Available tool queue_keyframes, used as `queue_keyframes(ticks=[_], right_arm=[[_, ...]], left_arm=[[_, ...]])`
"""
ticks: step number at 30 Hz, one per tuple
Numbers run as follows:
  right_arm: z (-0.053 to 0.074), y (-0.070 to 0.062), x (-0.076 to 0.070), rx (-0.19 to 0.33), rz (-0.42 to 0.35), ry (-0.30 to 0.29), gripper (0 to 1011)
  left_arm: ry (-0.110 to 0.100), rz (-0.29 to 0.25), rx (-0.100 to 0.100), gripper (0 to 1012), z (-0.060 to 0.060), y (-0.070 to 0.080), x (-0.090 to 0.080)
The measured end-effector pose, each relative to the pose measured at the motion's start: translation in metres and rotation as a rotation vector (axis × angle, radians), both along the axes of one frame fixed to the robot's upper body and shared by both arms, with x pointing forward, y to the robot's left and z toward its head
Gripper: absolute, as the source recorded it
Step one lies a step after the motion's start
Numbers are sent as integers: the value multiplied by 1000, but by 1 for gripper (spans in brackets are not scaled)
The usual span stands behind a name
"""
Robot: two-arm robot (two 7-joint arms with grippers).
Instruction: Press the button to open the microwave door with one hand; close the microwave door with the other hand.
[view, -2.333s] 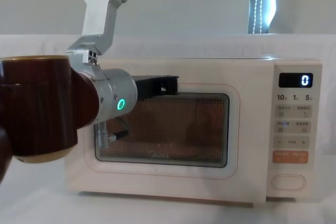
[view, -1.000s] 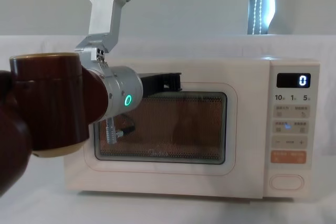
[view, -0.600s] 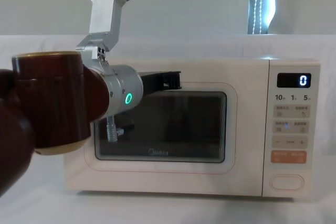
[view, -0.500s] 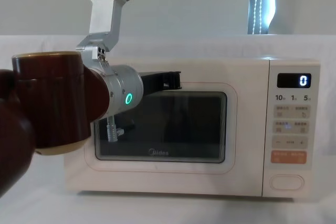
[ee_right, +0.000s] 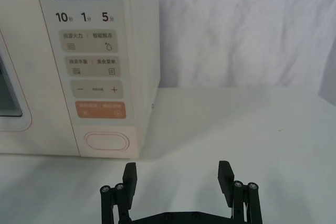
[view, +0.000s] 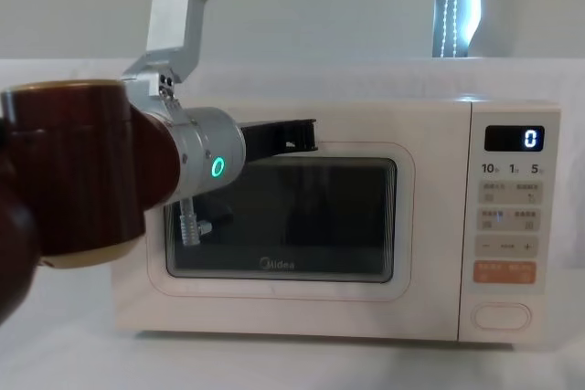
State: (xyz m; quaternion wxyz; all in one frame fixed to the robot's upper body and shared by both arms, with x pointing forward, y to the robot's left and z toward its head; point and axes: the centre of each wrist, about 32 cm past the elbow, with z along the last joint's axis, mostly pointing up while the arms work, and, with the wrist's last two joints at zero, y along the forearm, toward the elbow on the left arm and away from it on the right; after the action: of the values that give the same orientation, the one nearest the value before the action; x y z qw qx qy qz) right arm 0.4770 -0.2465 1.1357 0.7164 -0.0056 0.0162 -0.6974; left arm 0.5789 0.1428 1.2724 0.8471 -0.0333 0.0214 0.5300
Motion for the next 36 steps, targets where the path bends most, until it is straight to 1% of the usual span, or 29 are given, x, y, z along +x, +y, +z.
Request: queue_keyframes(ticks=[3, 6, 7, 11, 14, 15, 17, 18, 19, 21, 23, 25, 26, 28, 29, 31, 32, 33, 34, 36], right_arm=[[0, 0, 0, 0, 0, 0, 1002], [0, 0, 0, 0, 0, 0, 1002], [0, 0, 0, 0, 0, 0, 1002], [0, 0, 0, 0, 0, 0, 1002], [0, 0, 0, 0, 0, 0, 1002], [0, 0, 0, 0, 0, 0, 1002], [0, 0, 0, 0, 0, 0, 1002], [0, 0, 0, 0, 0, 0, 1002], [0, 0, 0, 0, 0, 0, 1002], [0, 0, 0, 0, 0, 0, 1002], [0, 0, 0, 0, 0, 0, 1002], [0, 0, 0, 0, 0, 0, 1002], [0, 0, 0, 0, 0, 0, 1002], [0, 0, 0, 0, 0, 0, 1002], [0, 0, 0, 0, 0, 0, 1002], [0, 0, 0, 0, 0, 0, 1002], [0, 0, 0, 0, 0, 0, 1002], [0, 0, 0, 0, 0, 0, 1002], [0, 0, 0, 0, 0, 0, 1002], [0, 0, 0, 0, 0, 0, 1002]], left_arm=[[5, -18, -2, 0, 2, 2, -6], [15, -41, 1, 0, 4, 5, -14], [21, -55, 2, 0, 5, 6, -19], [28, -83, 7, 0, 7, 10, -31], [25, -102, 11, 0, 8, 15, -40], [18, -112, 18, 1, 9, 18, -45], [11, -120, 22, 15, 9, 21, -50], [8, -122, 24, 59, 9, 23, -52], [3, -126, 26, 82, 10, 27, -58], [1, -129, 27, 114, 10, 30, -62], [-5, -135, 30, 178, 11, 35, -70], [-7, -139, 33, 219, 10, 41, -79], [-7, -139, 33, 258, 10, 41, -79], [-6, -142, 37, 357, 7, 50, -91], [-5, -141, 37, 357, 6, 52, -94], [-4, -137, 38, 455, 2, 60, -104], [-3, -134, 37, 480, 1, 63, -107], [-3, -133, 37, 480, 0, 65, -110], [-2, -131, 36, 514, -2, 67, -113], [-2, -121, 35, 603, -7, 77, -124]])
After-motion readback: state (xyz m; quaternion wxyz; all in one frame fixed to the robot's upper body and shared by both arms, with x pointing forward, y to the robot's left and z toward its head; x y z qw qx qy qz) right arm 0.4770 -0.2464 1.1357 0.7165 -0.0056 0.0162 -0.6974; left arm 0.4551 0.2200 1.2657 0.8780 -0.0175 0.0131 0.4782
